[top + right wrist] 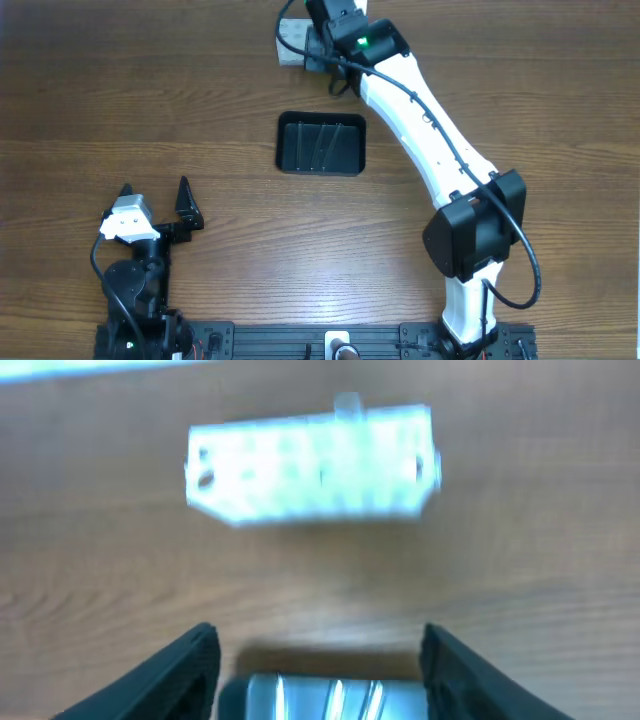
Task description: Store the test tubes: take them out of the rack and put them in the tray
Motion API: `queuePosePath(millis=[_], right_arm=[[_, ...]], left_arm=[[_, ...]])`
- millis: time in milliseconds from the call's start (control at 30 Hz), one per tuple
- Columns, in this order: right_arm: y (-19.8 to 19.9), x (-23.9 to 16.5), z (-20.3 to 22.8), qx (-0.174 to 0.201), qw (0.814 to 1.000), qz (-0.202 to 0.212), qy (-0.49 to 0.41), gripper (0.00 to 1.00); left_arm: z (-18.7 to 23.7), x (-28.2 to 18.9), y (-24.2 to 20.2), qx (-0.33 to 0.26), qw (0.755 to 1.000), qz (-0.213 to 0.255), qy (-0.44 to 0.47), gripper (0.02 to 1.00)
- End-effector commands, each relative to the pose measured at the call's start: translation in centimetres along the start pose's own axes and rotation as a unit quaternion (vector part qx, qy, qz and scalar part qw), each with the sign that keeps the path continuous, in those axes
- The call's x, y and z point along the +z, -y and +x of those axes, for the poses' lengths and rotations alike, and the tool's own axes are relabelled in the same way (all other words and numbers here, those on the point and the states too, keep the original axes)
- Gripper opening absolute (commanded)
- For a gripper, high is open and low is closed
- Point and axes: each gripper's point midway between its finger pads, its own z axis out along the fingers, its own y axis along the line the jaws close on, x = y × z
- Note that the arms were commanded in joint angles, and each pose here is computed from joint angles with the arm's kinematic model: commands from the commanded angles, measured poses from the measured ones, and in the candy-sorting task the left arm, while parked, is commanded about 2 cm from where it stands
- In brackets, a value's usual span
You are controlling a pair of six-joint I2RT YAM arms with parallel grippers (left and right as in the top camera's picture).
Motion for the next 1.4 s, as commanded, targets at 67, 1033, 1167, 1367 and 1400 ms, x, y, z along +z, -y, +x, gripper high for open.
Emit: queuePosePath(millis=[67,1033,1167,1367,1400], right_arm=[[2.5,2.3,-2.8,-0.047,0.996,0.054,0.055,0.709],[3.7,13.4,-3.8,-0.121,0.981,0.093,0.122,0.897],[3.8,13.6,-3.7,-0.12,0.981,0.094,0.122,0.886],[4.2,14.3,-3.4,-0.12,0.981,0.097,0.117,0.862],[4.2,14.4,-3.3,-0.12,0.981,0.097,0.117,0.86]], left_arm=[[0.0,0.0,-0.2,0.007,1.0,-0.006,0.003,0.998],[0.0,0.0,-0.2,0.007,1.0,-0.006,0.003,0.998],[0.0,0.0,-0.2,0.007,1.0,-0.006,0.003,0.998],[0.0,0.0,-0.2,0.007,1.0,-0.006,0.003,0.998],[0.0,0.0,-0.2,0.007,1.0,-0.006,0.003,0.998]])
